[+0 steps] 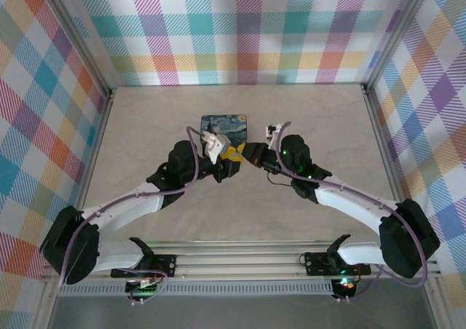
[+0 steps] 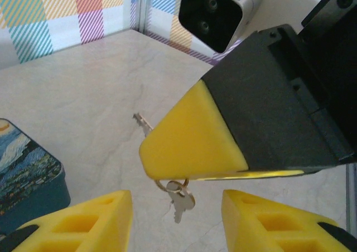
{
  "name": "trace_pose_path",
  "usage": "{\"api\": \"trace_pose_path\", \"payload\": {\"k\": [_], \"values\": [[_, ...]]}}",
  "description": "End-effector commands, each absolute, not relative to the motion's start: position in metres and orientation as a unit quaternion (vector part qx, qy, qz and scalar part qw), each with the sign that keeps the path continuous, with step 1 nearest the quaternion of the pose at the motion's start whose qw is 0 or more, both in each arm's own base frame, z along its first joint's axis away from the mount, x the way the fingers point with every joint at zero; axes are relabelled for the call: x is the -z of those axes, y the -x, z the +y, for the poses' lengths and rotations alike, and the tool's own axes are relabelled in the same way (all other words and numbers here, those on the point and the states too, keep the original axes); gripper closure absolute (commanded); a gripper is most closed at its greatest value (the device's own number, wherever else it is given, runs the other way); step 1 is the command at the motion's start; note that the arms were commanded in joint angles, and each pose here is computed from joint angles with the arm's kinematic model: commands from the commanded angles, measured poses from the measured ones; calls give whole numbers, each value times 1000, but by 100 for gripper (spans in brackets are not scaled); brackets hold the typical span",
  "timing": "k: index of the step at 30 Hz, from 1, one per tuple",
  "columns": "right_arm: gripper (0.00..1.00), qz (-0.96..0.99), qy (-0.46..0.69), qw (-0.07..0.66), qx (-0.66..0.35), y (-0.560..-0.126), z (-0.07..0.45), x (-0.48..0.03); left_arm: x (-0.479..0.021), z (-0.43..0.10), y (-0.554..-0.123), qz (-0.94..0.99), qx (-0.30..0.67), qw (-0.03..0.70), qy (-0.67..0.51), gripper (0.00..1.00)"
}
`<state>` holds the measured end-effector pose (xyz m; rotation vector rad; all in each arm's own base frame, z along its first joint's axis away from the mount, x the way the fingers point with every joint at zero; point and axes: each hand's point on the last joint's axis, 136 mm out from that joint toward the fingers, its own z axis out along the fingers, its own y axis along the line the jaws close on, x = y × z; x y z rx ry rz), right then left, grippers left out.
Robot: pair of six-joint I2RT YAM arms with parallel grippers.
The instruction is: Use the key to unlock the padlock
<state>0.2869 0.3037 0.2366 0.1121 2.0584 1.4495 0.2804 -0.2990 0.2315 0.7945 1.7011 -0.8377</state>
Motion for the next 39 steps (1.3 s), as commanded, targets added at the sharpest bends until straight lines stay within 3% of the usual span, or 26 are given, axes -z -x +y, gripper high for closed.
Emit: {"api": "trace_pose_path", "payload": {"k": [1,4,11,16,21,24,39], "values": [[100,761,-41,320,-563,-288,306,-261,-252,-311,-282,680,356,539,-345,56],[100,760,-39,316,-566,-287,307,-263,-252,-314,-285,681,355,539,-346,66],[100,761,-32,307,-570,-283,308,-262,-247,-317,-288,686,347,532,-355,100],[97,762,-29,305,-571,-279,306,-264,-240,-313,-285,692,337,524,-364,100],[77,761,-26,313,-567,-278,304,-273,-237,-311,-280,695,334,517,-372,100],[69,769,-18,310,-559,-278,303,-276,-235,-309,-278,696,332,514,-375,100],[64,804,-12,263,-533,-277,298,-257,-240,-307,-269,692,334,506,-392,100]]}}
